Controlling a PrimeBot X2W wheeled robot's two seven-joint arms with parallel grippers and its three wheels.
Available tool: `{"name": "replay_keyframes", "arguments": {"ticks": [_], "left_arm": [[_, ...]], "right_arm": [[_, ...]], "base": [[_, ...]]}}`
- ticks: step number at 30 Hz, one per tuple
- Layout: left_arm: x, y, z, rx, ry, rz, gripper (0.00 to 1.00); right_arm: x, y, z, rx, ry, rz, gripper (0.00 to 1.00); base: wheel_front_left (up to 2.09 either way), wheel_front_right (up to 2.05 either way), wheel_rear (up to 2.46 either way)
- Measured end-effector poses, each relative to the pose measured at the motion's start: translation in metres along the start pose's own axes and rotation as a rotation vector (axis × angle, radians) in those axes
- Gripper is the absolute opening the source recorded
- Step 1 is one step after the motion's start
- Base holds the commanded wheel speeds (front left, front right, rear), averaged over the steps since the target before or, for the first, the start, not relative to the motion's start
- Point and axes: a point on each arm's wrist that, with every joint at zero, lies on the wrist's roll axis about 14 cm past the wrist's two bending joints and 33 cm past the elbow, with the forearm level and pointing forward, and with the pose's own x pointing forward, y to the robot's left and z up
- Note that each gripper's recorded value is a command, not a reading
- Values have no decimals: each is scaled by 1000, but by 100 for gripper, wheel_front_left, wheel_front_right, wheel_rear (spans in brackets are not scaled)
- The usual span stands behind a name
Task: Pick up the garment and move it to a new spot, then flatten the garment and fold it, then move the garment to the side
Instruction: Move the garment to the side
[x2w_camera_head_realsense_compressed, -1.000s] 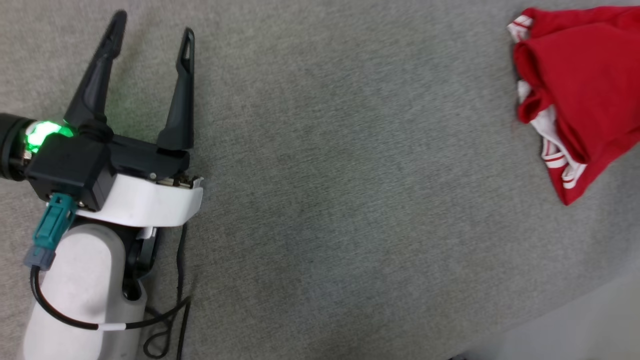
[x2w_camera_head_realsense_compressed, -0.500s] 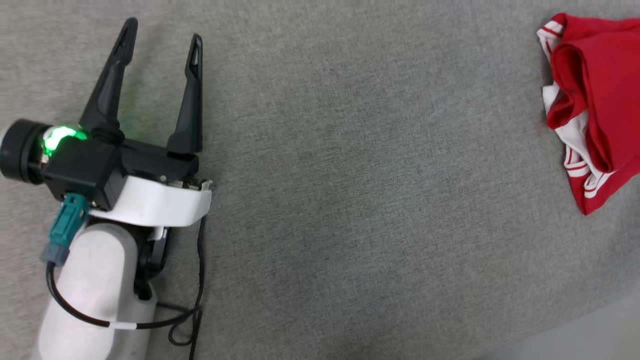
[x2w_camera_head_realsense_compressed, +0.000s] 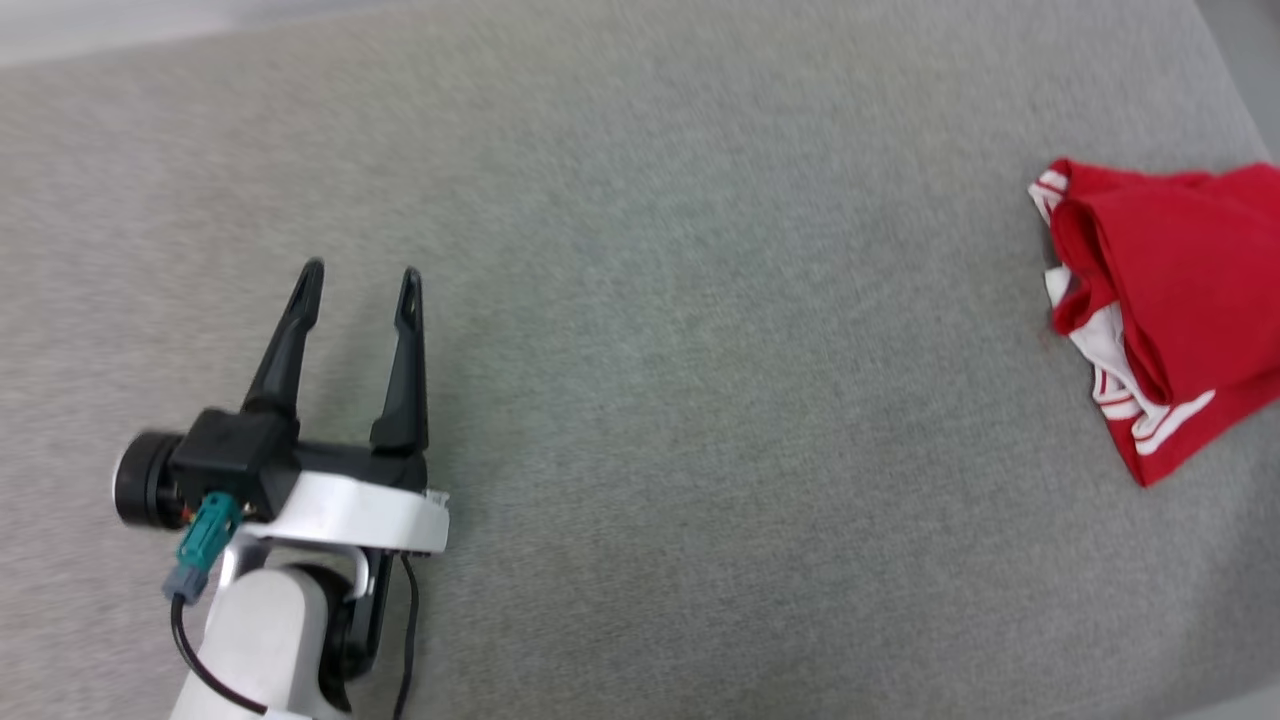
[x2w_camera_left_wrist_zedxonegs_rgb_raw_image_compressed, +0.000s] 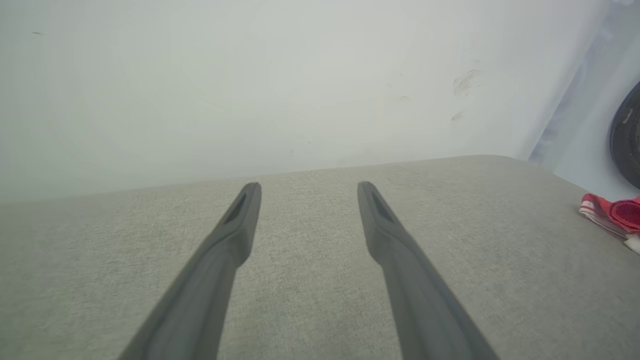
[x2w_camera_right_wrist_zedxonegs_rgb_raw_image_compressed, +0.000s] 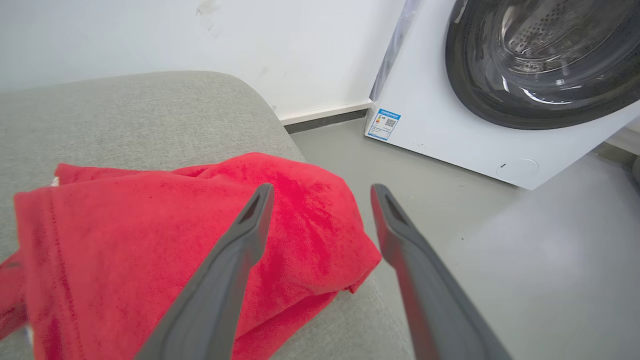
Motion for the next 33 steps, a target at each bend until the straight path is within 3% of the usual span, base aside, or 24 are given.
{"name": "replay_keyframes", "arguments": {"ticks": [12,23,33], "left_arm": [[-71,43,36,32,-13,203,100],[-114,59,58,47,-42,297,100],[-149,69,65,74,-44,350,100]], "right_arm": [[-75,100,-12,180,-84,237,100],[-138,170,18,230,-187,473,100],[-188,189,60,227,-320,588,100]], "base": [[0,0,0],[0,0,0],[0,0,0]]}}
